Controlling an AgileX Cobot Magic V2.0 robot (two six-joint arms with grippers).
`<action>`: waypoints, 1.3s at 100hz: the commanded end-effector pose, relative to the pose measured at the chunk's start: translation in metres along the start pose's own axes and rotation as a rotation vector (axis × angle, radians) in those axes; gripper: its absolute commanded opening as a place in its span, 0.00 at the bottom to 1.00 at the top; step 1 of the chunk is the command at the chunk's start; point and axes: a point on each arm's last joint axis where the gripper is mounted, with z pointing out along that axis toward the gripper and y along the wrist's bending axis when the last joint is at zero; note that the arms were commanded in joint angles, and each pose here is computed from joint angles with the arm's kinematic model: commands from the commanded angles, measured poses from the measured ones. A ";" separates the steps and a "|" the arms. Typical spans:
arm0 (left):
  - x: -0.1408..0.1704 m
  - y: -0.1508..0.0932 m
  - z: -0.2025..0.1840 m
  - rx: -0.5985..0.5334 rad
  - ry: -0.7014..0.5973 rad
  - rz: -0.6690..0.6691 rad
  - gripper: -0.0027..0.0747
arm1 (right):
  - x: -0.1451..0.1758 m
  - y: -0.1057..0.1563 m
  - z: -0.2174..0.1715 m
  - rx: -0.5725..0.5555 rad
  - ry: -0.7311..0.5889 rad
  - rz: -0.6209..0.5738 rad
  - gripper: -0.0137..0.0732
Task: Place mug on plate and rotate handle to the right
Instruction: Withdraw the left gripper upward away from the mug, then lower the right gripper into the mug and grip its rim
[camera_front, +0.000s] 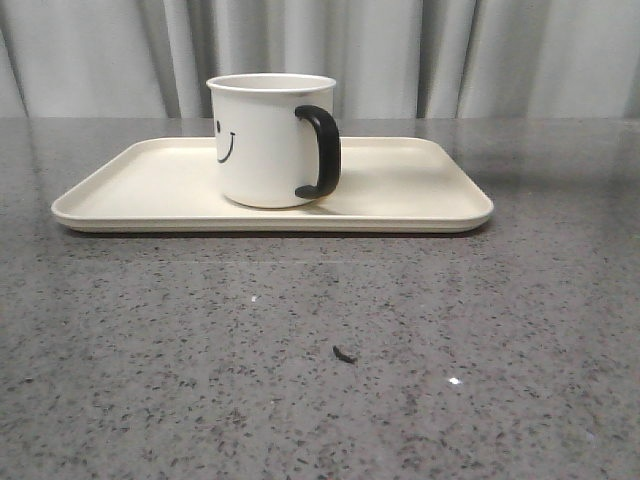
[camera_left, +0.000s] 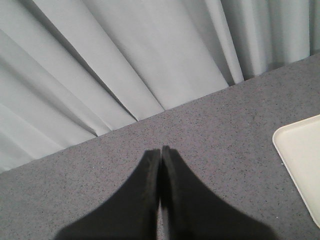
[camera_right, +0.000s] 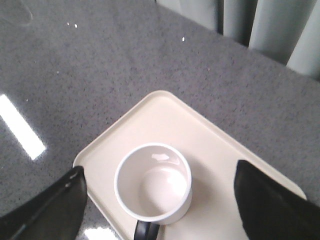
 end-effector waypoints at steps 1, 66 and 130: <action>-0.004 0.005 -0.008 -0.017 -0.054 -0.018 0.01 | -0.009 0.006 -0.009 -0.020 -0.057 -0.006 0.84; -0.004 0.005 -0.008 -0.015 -0.054 -0.019 0.01 | 0.027 -0.026 0.085 -0.099 0.225 0.106 0.84; -0.004 0.005 -0.008 -0.015 -0.055 -0.019 0.01 | 0.051 -0.041 0.130 -0.120 0.344 0.176 0.80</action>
